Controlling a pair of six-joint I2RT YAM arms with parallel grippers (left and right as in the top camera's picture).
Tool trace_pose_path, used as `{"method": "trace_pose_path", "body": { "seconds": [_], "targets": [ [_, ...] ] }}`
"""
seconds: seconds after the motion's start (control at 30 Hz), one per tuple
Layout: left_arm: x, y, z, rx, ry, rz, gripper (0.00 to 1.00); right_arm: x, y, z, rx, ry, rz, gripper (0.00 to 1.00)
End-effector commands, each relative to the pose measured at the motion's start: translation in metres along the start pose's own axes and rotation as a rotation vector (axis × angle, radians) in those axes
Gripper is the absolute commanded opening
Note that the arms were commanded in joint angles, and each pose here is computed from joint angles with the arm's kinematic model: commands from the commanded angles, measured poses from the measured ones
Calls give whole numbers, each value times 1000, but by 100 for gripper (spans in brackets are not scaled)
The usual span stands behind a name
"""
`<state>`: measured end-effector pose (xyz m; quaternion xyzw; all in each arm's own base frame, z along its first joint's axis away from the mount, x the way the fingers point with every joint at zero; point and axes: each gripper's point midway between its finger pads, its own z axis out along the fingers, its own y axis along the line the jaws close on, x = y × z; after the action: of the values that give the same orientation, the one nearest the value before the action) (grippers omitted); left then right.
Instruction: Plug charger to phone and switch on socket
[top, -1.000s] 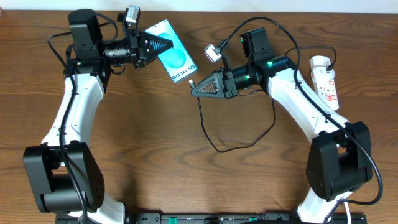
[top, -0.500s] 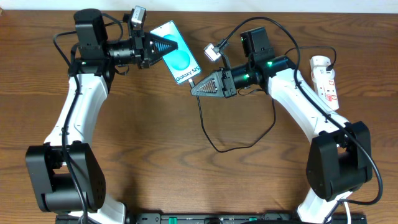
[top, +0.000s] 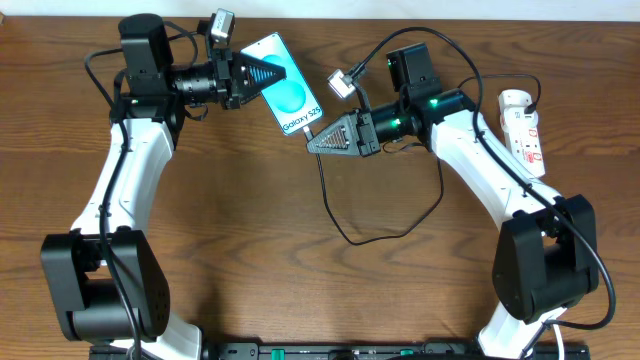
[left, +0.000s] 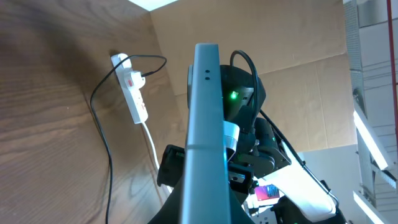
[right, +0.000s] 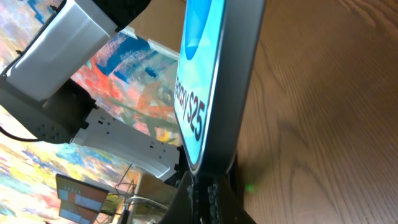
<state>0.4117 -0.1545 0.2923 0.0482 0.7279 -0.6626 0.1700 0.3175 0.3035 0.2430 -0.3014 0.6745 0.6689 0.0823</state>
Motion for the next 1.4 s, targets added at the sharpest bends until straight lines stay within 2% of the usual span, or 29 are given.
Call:
{"method": "trace_pose_path", "body": {
  "seconds": [0.0,1.37],
  "targets": [
    [3,-13,-1,26,21,59,7,-1,4,-1,-16,-1,2,2],
    [4,-15,-1,38,32,121,8,-1,7,-1,-29,0,4,1]
  ]
}}
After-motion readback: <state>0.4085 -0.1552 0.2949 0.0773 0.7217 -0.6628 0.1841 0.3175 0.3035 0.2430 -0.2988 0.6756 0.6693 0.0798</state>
